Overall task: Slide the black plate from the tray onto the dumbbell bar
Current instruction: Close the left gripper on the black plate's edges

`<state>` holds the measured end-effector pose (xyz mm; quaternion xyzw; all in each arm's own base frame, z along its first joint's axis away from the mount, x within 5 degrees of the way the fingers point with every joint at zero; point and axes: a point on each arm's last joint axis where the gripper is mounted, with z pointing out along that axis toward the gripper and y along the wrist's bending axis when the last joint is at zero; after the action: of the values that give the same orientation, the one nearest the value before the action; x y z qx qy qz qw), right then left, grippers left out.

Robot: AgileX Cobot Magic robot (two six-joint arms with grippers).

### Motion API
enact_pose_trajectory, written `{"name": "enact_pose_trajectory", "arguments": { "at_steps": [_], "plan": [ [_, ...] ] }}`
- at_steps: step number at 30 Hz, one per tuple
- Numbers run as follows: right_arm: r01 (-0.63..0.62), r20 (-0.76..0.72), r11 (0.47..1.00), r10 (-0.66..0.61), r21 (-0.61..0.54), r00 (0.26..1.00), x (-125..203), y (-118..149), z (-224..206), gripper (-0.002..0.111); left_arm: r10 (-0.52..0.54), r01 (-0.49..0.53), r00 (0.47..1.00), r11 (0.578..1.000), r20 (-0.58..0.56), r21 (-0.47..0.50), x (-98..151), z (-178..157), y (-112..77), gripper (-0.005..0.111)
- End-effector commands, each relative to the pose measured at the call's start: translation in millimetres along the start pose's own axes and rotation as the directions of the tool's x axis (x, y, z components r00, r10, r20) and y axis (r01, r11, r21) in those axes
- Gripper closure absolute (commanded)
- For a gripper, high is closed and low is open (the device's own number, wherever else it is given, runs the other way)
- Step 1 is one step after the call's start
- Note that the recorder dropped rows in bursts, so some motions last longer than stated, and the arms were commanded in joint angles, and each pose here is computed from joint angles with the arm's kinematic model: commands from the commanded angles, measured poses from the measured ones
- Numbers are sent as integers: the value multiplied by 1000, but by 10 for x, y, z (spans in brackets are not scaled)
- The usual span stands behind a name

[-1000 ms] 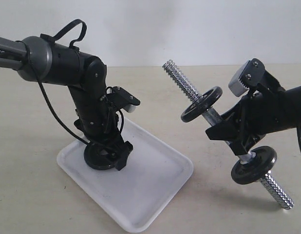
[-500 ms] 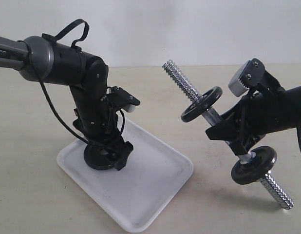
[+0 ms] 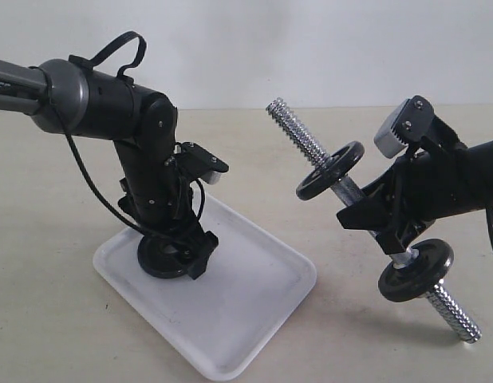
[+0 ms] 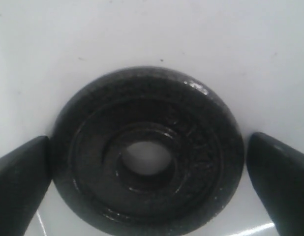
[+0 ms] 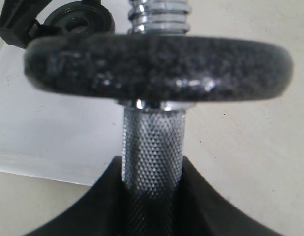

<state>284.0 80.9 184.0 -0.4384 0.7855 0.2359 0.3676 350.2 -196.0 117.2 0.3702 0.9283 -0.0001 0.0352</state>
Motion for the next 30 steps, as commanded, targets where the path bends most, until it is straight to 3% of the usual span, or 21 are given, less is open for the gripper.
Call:
{"name": "enact_pose_trajectory", "arguments": {
  "at_steps": [1, 5, 11, 13, 25, 27, 30],
  "plan": [
    [-32, 180, 999, 38, -36, 983, -316, 48, -150, 108, 10, -11, 997, 1000, -73, -4, 51, 203, -12, -3],
    [-32, 180, 999, 38, -34, 983, -315, 46, -149, 108, -27, 27, 994, 1000, -103, 6, 73, 259, -24, 2],
    [-31, 175, 999, 36, -30, 984, -311, 42, -149, 108, -35, 36, 994, 999, -106, 9, 75, 259, -28, 36],
    [-30, 174, 999, 34, -31, 984, -310, 43, -148, 108, -44, 46, 994, 999, -104, 19, 73, 259, -37, 43],
    [-34, 174, 999, 39, -31, 984, -310, 43, -148, 108, -64, 66, 992, 998, -105, 18, 74, 259, -39, 50],
    [-34, 174, 999, 39, -31, 984, -310, 43, -148, 108, -64, 66, 992, 998, -105, 18, 74, 259, -39, 58],
    [-35, 174, 999, 40, -32, 984, -310, 43, -148, 108, -64, 66, 992, 998, -105, 18, 74, 259, -39, 81]
  ]
}}
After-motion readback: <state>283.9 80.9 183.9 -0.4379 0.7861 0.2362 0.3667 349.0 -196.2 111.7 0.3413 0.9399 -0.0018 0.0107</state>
